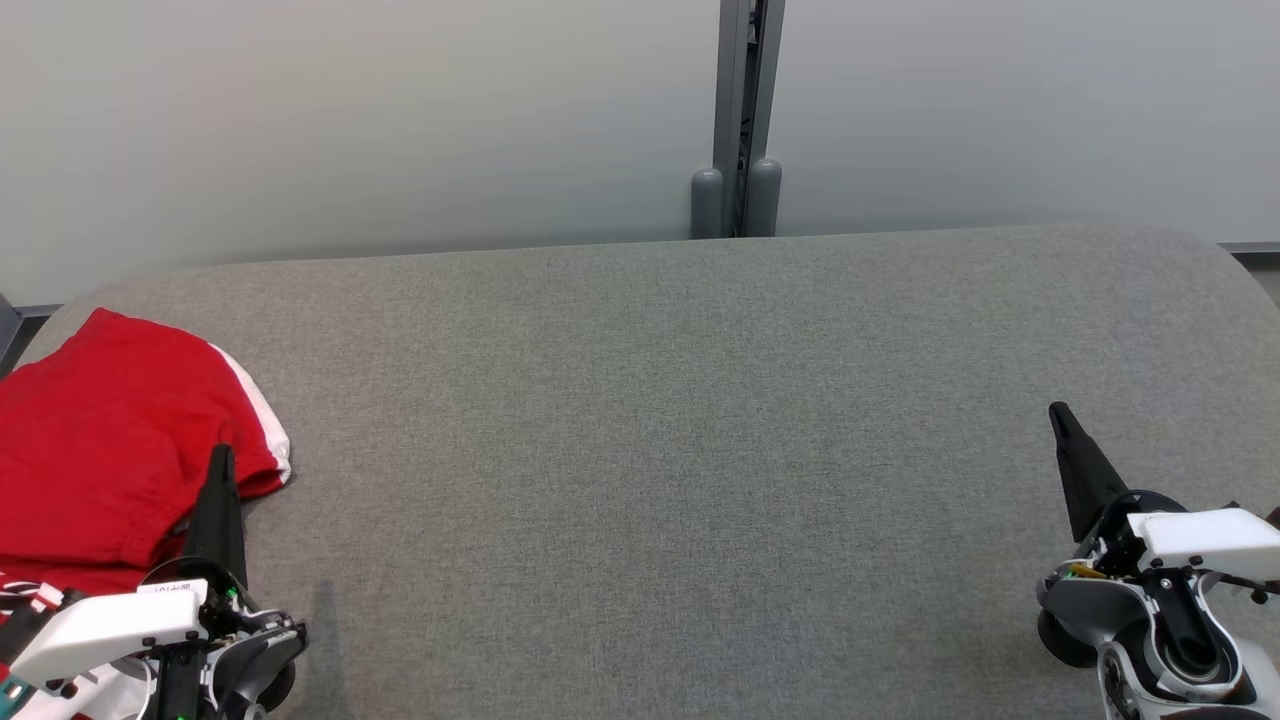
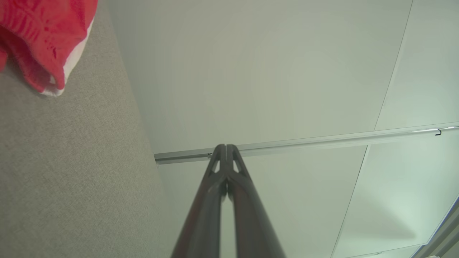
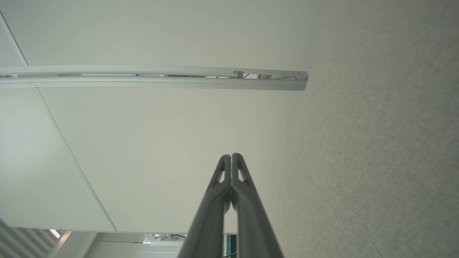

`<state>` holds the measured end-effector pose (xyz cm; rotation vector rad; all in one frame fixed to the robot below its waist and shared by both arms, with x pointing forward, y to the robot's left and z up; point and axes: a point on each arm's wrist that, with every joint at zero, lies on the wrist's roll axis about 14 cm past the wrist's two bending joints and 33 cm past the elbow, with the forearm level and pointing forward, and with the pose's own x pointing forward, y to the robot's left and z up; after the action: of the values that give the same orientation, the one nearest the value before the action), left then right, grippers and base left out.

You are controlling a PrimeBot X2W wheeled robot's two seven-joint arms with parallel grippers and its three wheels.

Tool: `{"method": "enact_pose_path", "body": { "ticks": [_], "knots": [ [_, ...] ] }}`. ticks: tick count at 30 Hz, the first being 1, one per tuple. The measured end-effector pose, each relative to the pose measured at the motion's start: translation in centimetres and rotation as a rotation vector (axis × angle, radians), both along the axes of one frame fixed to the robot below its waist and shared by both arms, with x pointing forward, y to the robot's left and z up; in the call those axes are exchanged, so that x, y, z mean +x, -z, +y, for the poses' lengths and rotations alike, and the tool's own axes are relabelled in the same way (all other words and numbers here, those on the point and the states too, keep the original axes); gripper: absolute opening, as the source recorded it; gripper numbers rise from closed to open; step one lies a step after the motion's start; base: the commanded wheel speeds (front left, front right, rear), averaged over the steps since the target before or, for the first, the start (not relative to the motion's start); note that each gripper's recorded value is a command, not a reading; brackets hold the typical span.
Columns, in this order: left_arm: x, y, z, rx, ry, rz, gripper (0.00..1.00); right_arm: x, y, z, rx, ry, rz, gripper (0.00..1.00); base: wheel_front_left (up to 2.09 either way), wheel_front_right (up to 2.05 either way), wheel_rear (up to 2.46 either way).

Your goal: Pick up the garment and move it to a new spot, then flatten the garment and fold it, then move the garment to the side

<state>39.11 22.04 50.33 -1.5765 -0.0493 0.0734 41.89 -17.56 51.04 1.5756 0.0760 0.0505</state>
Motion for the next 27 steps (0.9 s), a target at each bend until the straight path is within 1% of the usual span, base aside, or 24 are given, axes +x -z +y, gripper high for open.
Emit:
{"method": "enact_pose_path", "body": {
  "ticks": [27],
  "knots": [
    [0.00,0.00,0.00,0.000,0.000,0.000,0.00,0.00,0.00,0.00,0.000,0.000,0.000,0.00,0.00,0.00,0.00]
  ]
}}
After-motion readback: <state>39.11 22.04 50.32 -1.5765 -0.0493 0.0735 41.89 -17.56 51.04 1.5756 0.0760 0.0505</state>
